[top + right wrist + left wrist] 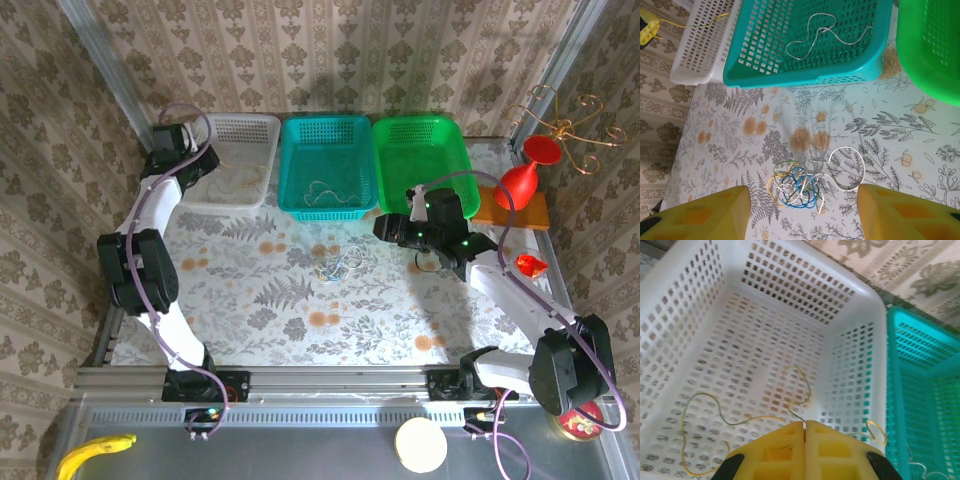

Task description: Untangle the cables

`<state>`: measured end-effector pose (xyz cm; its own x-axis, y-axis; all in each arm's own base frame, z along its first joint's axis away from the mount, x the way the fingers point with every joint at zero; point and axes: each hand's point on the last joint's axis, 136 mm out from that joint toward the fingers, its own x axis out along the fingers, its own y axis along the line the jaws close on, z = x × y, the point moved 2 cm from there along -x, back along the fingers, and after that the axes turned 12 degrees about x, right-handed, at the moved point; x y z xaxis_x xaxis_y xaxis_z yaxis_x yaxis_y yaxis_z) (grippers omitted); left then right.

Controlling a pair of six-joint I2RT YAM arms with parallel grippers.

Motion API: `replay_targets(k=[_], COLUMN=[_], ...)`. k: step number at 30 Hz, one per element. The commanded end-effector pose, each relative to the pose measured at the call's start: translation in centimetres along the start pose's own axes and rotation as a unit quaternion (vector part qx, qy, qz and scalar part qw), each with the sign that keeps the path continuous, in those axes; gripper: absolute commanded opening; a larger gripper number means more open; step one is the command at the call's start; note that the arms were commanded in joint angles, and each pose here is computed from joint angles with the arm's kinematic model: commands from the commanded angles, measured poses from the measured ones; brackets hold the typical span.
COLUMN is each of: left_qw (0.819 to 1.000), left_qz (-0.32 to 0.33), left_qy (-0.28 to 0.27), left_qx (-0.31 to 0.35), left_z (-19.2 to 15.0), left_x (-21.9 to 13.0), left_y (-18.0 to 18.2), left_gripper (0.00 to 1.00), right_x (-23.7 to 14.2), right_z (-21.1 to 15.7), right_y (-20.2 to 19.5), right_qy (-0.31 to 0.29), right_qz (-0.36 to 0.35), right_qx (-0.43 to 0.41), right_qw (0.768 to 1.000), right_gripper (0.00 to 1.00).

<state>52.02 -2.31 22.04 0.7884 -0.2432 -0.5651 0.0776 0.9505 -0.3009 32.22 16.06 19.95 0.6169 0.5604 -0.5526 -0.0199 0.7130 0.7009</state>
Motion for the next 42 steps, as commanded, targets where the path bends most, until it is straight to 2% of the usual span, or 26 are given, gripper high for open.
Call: replay_targets(k=[1,6,7,10,11,12,21,27,35,42], left_qw=[0.999,0.998,0.998,0.999,0.999,0.999,0.999,0.994,0.979,0.967], left_qz=[0.044,0.058,0.057,0.039,0.036,0.026,-0.049,-0.093,-0.143,-0.162], left_qy=[0.001,0.01,0.012,0.02,0.021,0.021,0.011,0.031,0.068,0.103], left_qx=[0.007,0.005,0.006,0.008,0.007,0.007,0.003,0.049,0.125,0.169], left_z=[0.8,1.1,1.1,1.0,1.0,1.0,1.4,-0.1,-7.1,-15.7], left_x=[0.2,1.0,1.1,1.3,1.2,1.0,-1.6,-4.1,-7.9,-9.0], left_y=[2.1,3.6,3.8,3.5,3.3,3.0,-0.6,-6.1,-14.2,-18.2], left_gripper=[0.0,0.0,0.05,0.62,0.75,0.98,1.0,1.0,1.0,1.0], right_x=[-0.3,-0.6,-0.7,-0.9,-0.9,-0.8,0.5,1.4,2.9,4.3], right_z=[-0.1,-0.5,-0.6,-1.1,-1.3,-1.3,-1.9,-3.0,-4.7,-5.8], right_y=[0.8,0.8,0.8,0.9,0.9,0.9,1.5,1.4,0.7,-0.9], right_qy=[0.007,0.011,0.011,0.013,0.014,0.014,0.014,0.02,0.038,0.049], right_qz=[0.01,0.009,0.008,0.002,-0.001,-0.004,-0.023,-0.024,-0.041,-0.054], right_qx=[-0.012,-0.009,-0.009,-0.01,-0.01,-0.01,-0.016,-0.024,-0.041,-0.033], right_qw=[1.0,1.0,1.0,1.0,1.0,1.0,1.0,0.999,0.998,0.997], right_gripper=[0.6,0.6,0.6,0.6,0.6,0.6,0.6,0.6,0.59,0.58])
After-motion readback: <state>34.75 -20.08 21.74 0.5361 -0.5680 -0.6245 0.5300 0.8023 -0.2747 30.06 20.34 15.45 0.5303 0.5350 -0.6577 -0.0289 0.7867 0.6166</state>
